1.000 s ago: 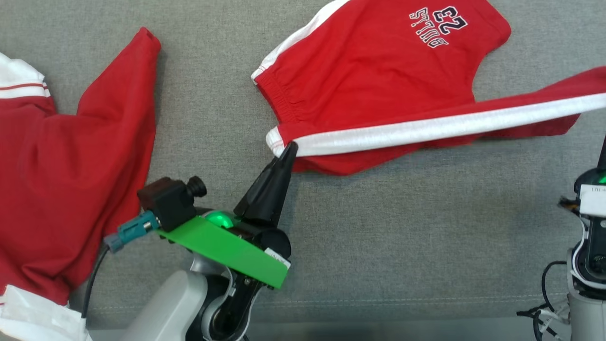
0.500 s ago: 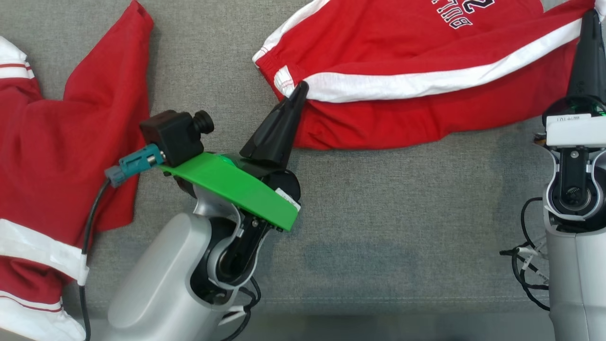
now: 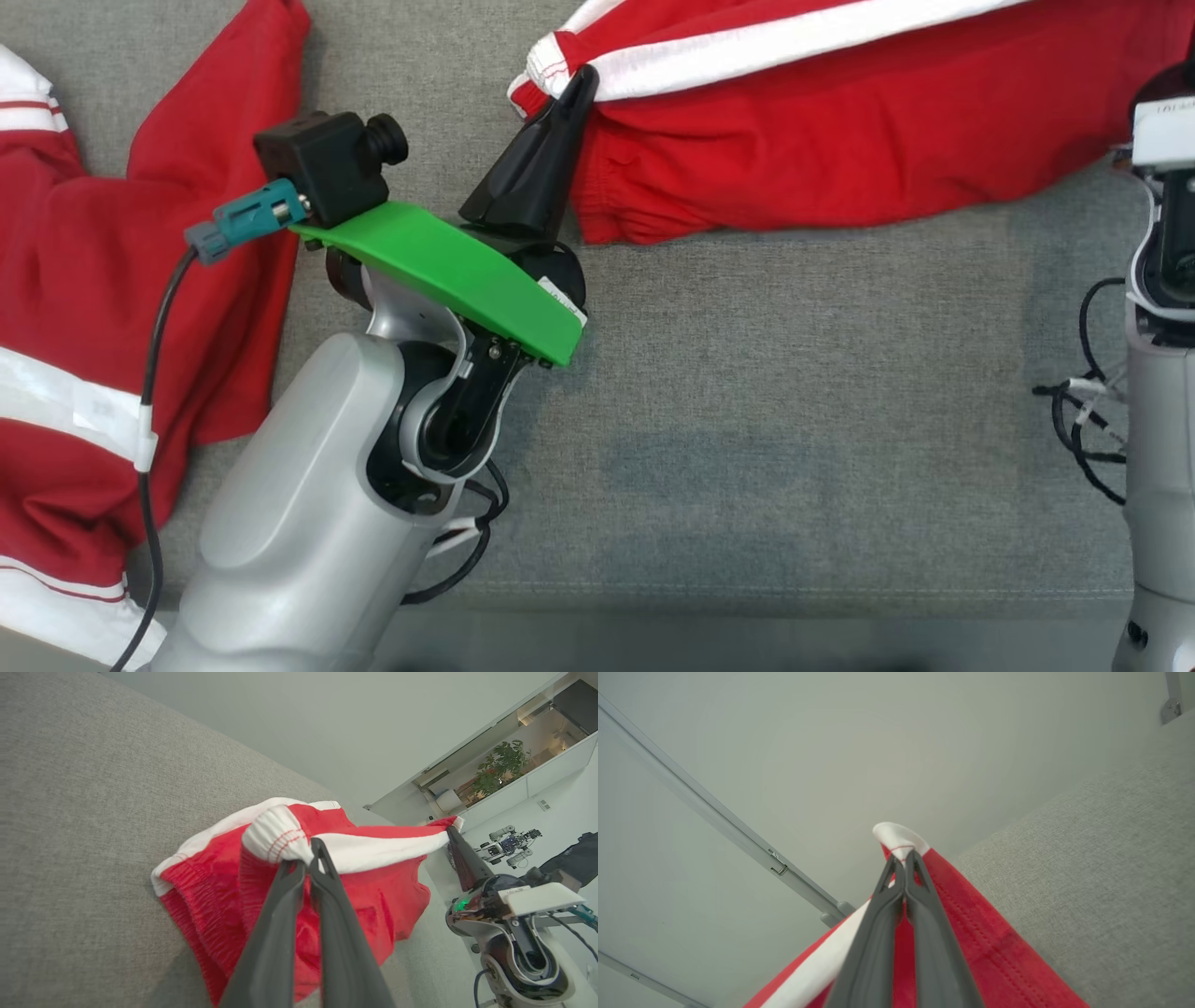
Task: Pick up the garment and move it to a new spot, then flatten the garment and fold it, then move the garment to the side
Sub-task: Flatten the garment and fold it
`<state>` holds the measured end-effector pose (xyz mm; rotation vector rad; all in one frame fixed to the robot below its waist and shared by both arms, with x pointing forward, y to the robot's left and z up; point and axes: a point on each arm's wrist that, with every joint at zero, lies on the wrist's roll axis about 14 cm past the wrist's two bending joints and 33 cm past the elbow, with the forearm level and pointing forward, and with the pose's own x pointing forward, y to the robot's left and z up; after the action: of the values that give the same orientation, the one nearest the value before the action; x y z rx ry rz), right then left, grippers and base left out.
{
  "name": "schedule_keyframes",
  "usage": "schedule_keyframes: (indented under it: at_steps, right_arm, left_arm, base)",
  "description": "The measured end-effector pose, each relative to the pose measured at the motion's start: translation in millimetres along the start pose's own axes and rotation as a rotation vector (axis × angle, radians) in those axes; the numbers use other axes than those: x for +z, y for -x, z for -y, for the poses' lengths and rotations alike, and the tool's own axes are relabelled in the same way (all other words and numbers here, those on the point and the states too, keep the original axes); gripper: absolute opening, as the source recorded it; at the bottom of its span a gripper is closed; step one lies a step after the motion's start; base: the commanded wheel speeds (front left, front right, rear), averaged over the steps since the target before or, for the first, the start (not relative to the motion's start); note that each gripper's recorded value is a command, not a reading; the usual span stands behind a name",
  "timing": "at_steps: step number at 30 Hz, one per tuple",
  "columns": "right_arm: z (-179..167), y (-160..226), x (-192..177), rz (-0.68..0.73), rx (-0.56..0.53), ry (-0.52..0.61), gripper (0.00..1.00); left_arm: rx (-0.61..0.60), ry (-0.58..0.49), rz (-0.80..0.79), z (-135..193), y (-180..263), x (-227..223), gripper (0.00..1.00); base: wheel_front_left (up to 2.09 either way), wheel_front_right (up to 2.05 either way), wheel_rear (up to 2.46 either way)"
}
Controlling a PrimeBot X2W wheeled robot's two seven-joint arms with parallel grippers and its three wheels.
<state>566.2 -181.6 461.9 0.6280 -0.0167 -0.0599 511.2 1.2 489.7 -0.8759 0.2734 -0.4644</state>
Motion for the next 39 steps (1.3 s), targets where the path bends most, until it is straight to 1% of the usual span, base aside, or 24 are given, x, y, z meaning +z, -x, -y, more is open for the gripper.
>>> schedule_keyframes:
  at_steps: [6,15,19,21,24,30,31,32,33,35,38,39]
  right_arm:
    - [-8.7,-25.5,-3.5,-0.009,0.036,0.045,0.00]
    - [-15.5,-47.0,-43.2,-0.112,0.056,0.079,0.00]
    - [-25.2,-54.0,-59.8,-0.148,0.077,0.085,0.00]
    - [-27.5,-57.6,-62.3,-0.152,0.081,0.085,0.00]
    - [-29.5,-64.3,-64.3,-0.154,0.082,0.095,0.00]
    - [-21.6,-67.6,-76.4,-0.180,0.060,0.102,0.00]
    - [-19.5,-67.6,-77.6,-0.183,0.055,0.105,0.00]
    - [-17.8,-67.6,-78.9,-0.187,0.050,0.109,0.00]
    - [-16.1,-67.8,-79.8,-0.190,0.046,0.114,0.00]
    - [-13.9,-68.8,-80.0,-0.190,0.039,0.118,0.00]
    - [-12.2,-70.7,-78.9,-0.185,0.033,0.121,0.00]
    - [-10.9,-70.7,-79.5,-0.186,0.029,0.123,0.00]
  left_arm:
    - [0.020,-0.015,-0.032,-10.5,-5.7,-4.2,0.00]
    - [0.056,-0.059,-0.043,-27.7,-16.0,5.5,0.00]
    - [0.105,-0.031,-0.067,-44.1,-15.3,0.1,0.00]
    - [0.118,-0.015,-0.081,-48.9,-14.8,-3.0,0.00]
    - [0.126,-0.019,-0.087,-53.5,-17.5,-3.1,0.00]
    - [0.142,-0.024,-0.100,-61.7,-21.9,-6.2,0.00]
    - [0.143,-0.018,-0.102,-61.9,-22.3,-7.1,0.07]
    - [0.142,-0.015,-0.106,-61.8,-22.8,-8.2,0.11]
    - [0.140,-0.014,-0.110,-61.5,-23.6,-9.2,0.12]
    - [0.133,-0.019,-0.108,-59.8,-26.1,-9.5,0.18]
    - [0.128,-0.011,-0.115,-58.2,-28.5,-11.2,0.20]
    - [0.127,-0.003,-0.117,-58.1,-29.2,-11.6,0.25]
  base:
    - [0.00,0.00,0.00]
    - [0.00,0.00,0.00]
    - [0.00,0.00,0.00]
    - [0.00,0.00,0.00]
    - [0.00,0.00,0.00]
    - [0.00,0.00,0.00]
    - [0.00,0.00,0.00]
    - [0.00,0.00,0.00]
    - [0.00,0.00,0.00]
    - [0.00,0.00,0.00]
    - [0.00,0.00,0.00]
    - [0.00,0.00,0.00]
